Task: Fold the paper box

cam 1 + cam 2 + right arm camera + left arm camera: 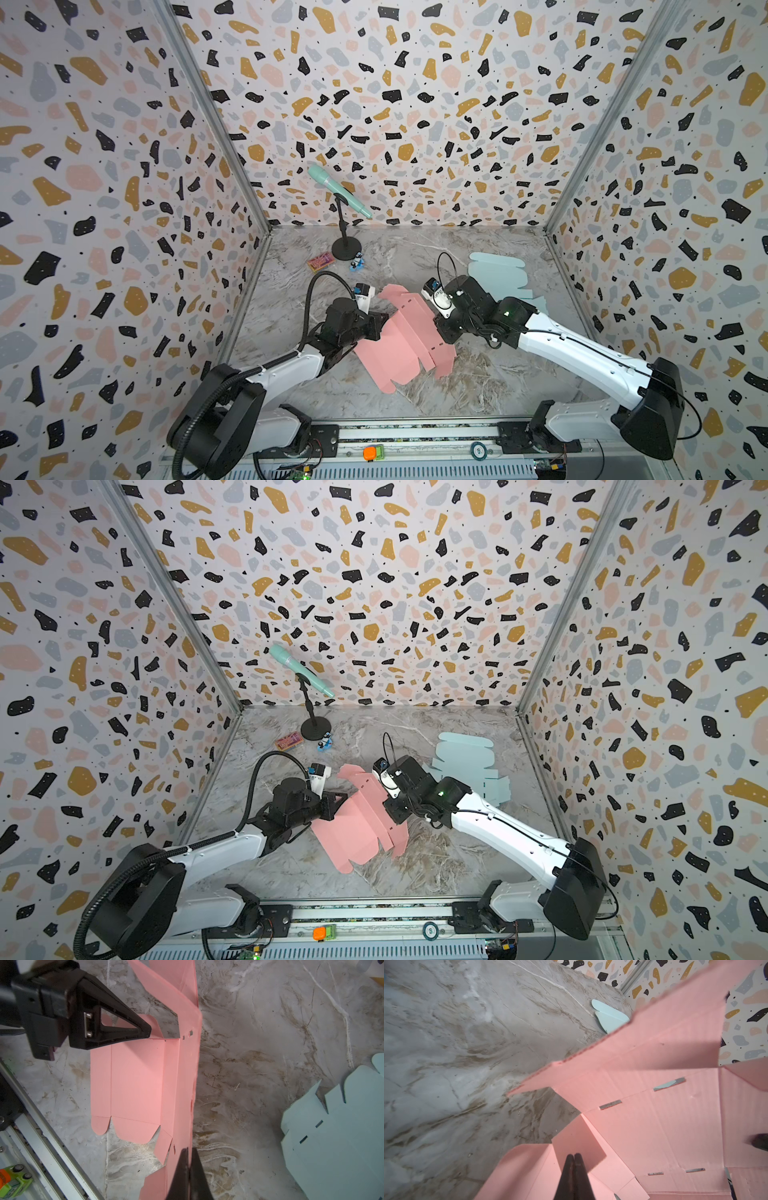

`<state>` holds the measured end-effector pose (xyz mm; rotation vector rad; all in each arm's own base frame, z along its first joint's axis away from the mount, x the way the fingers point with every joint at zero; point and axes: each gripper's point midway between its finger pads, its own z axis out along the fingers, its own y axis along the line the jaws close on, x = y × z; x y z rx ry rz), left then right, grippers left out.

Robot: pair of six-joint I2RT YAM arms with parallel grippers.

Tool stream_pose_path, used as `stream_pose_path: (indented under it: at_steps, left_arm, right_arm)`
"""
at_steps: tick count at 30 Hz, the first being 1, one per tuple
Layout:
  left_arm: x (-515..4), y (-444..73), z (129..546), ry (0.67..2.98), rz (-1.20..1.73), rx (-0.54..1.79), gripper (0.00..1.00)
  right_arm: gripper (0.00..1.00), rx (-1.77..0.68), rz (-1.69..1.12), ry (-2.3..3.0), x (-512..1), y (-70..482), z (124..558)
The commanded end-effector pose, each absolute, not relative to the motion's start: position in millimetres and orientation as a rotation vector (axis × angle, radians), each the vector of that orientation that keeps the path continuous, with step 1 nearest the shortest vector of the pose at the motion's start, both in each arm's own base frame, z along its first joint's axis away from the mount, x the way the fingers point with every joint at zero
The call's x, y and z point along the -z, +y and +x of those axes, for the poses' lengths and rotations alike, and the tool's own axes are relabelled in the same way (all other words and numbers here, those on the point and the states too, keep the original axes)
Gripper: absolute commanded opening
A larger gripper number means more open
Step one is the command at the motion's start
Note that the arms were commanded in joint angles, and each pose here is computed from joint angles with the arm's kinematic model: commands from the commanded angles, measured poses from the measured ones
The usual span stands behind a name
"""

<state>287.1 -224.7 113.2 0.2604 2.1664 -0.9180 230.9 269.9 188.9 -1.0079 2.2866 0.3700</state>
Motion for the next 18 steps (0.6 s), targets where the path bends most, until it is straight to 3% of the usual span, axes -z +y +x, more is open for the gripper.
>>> stream_pose_path:
  at_steps: [1,18]
  left_arm:
    - [-124,-231,286,2.119,0.260,0.931,0.00]
    - [-133,-230,282,2.118,0.245,0.898,0.00]
  right_arm:
    - [0.00,-0.360,-1.009,2.255,-197,272,232]
    - [0.00,-0.194,-1.051,2.263,-185,256,234]
